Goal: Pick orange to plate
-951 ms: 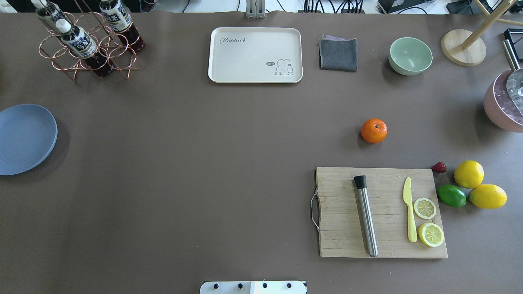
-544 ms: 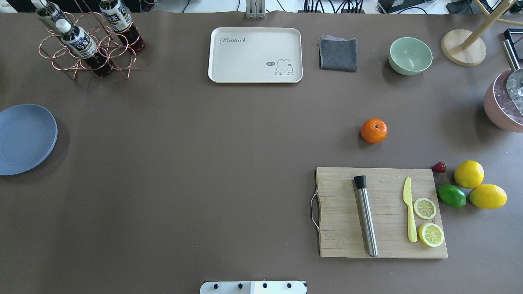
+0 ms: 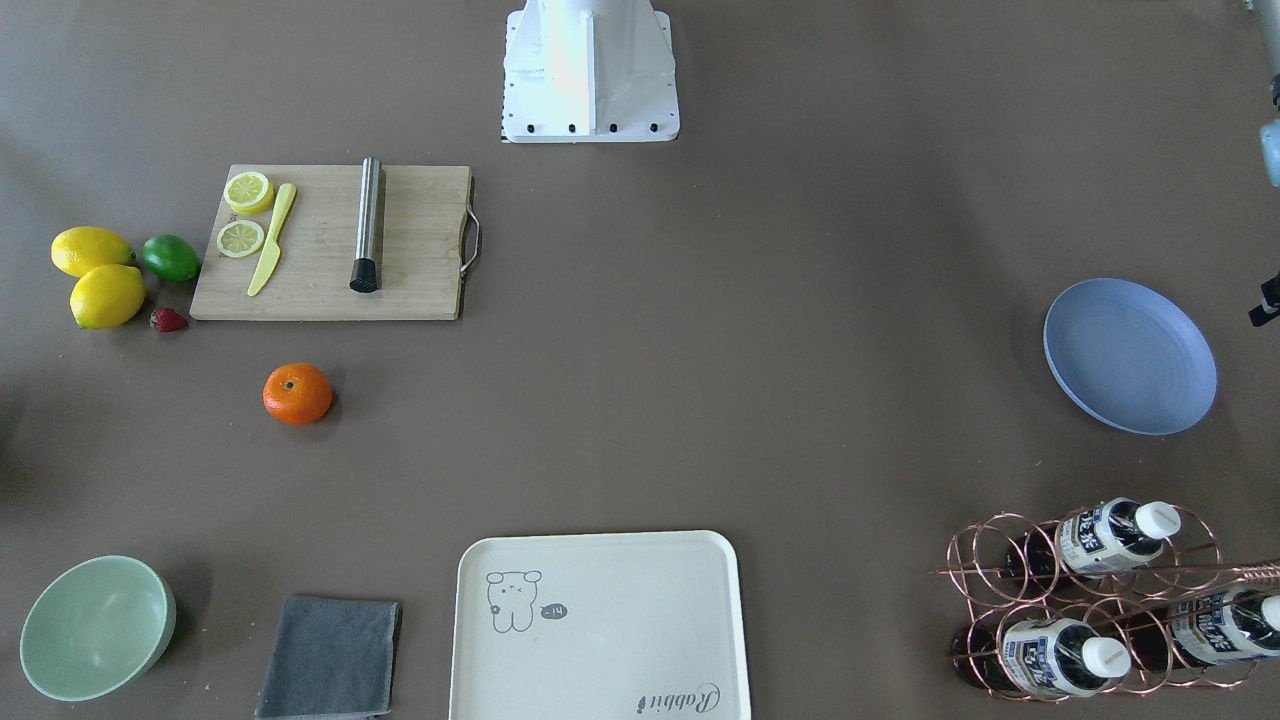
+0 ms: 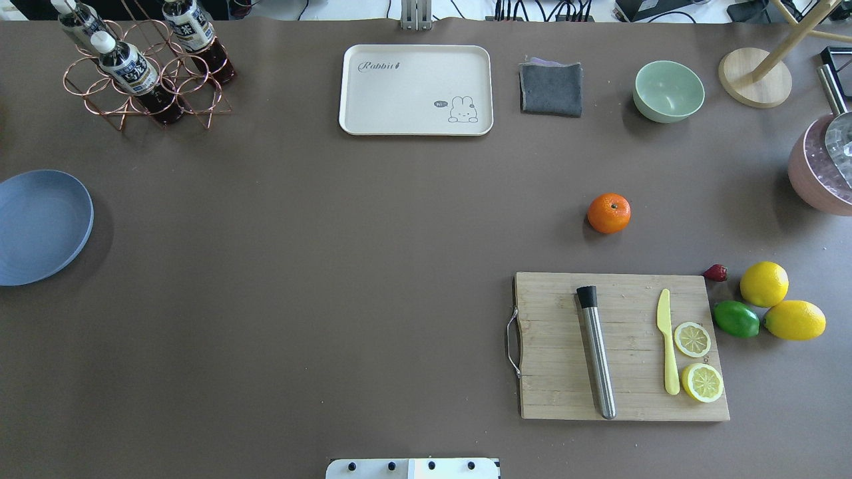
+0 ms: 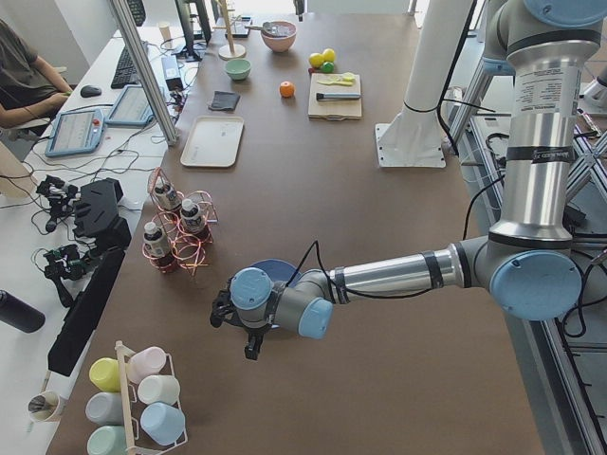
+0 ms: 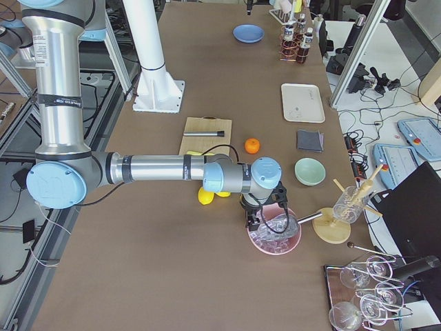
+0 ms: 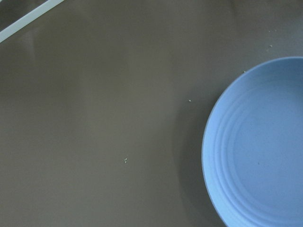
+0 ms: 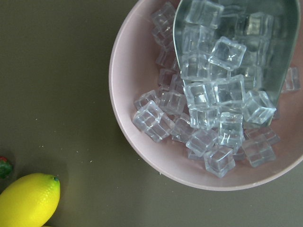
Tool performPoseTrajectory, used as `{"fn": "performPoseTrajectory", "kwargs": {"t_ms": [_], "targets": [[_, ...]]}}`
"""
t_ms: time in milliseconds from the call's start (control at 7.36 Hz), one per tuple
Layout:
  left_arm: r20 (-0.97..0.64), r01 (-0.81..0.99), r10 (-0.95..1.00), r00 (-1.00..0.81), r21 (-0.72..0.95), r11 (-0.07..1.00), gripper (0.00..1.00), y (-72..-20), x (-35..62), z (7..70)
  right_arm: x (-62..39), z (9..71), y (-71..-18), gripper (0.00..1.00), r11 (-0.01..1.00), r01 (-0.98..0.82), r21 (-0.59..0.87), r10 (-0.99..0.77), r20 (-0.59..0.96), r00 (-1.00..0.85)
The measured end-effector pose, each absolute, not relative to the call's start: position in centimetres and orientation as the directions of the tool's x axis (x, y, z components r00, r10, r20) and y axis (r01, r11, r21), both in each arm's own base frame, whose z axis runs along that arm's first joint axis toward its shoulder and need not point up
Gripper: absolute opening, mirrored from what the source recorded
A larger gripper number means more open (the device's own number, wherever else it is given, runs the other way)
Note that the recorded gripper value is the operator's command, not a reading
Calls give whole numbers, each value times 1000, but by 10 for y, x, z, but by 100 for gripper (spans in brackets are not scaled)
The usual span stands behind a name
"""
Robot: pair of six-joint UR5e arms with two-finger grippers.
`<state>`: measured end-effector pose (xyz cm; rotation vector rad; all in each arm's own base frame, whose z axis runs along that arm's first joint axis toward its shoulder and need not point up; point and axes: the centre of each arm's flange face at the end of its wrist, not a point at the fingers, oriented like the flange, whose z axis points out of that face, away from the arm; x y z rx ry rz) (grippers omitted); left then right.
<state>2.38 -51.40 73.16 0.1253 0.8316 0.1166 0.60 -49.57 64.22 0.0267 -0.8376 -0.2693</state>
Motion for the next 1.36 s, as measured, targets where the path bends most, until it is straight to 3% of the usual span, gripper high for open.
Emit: {"fn": "performPoseTrajectory", "kwargs": {"t_ms": [680, 816, 1223, 1359], "targets": [[-744, -90, 150, 652, 120, 989, 81, -534, 87, 727, 2, 642, -493, 100, 962, 235, 140, -259, 740, 620], [-742, -99, 154, 653, 117, 988, 67, -532, 93, 730, 1, 642, -493, 100, 961, 238, 140, -261, 739, 620], [-740, -111, 161, 653, 116, 987, 0, -528, 98, 739, -1, 641, -494, 100, 959, 243, 144, -268, 737, 621], [-740, -118, 163, 653, 114, 987, 0, -527, 102, 741, -3, 640, -495, 100, 958, 246, 146, -272, 732, 625]]}}
